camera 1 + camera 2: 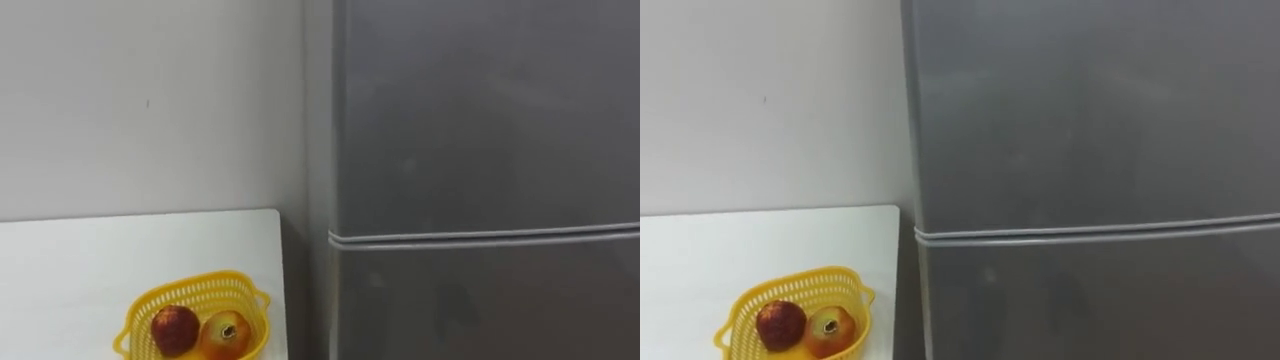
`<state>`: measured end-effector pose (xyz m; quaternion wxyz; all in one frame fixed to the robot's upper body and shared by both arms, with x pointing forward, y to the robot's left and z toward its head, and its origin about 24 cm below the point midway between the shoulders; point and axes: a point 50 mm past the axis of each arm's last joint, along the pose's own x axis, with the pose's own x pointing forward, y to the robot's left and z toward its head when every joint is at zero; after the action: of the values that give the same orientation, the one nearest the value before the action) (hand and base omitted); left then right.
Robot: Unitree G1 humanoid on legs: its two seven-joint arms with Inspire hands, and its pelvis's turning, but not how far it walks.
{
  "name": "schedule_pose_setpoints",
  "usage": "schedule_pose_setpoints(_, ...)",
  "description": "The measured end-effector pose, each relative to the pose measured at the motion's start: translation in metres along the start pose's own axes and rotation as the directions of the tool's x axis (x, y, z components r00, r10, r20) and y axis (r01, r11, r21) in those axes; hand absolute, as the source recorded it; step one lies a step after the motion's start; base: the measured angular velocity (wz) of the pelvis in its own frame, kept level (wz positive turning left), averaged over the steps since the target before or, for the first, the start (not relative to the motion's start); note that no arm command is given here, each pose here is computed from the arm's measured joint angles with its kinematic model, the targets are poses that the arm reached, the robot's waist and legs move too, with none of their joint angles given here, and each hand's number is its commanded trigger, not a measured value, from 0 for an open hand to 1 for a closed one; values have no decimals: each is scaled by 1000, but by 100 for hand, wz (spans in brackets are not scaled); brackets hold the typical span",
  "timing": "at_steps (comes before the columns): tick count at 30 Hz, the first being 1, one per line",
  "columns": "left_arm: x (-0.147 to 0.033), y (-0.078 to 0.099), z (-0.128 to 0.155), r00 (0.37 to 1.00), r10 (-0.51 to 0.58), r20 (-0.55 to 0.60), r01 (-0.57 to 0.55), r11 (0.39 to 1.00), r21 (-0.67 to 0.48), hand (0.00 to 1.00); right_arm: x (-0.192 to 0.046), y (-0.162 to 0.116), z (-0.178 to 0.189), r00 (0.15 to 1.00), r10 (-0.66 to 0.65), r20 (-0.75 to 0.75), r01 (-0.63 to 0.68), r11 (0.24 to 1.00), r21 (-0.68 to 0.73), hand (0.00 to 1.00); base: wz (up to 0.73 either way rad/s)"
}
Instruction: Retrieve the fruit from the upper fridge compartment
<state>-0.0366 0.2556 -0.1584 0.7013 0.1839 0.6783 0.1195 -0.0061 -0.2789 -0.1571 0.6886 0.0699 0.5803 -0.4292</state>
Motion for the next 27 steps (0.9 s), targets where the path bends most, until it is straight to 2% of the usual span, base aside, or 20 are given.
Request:
schedule_pose_setpoints(5, -1, -5, -8, 998, -33, -45, 33, 999, 3, 0, 0, 2, -13, 997, 57, -56, -64, 990, -126, 0, 0)
schedule_pose_setpoints(10, -1, -9, -10, 995, -65, -70, 66, 998, 3, 0, -2, 9, -17, 988, 136, -75, -153, 936, -317, 0, 2)
schedule_pose_setpoints(15, 0, -10, -1, 995, -80, -60, 80, 997, 2, 0, -3, 15, -22, 974, 192, -118, -225, 831, -508, 0, 9)
schedule_pose_setpoints(19, 1, -10, 5, 996, -80, -51, 81, 997, 6, 0, -4, 12, -27, 969, 190, -157, -246, 772, -586, 0, 13)
schedule_pose_setpoints(24, 1, -15, 10, 992, -107, -61, 111, 992, 63, 0, -5, 17, -28, 962, 194, -193, -273, 654, -706, 0, 4)
schedule_pose_setpoints(27, 1, -17, 12, 990, -125, -62, 130, 989, 75, 0, -5, 20, -24, 963, 195, -188, -270, 630, -728, 0, 0)
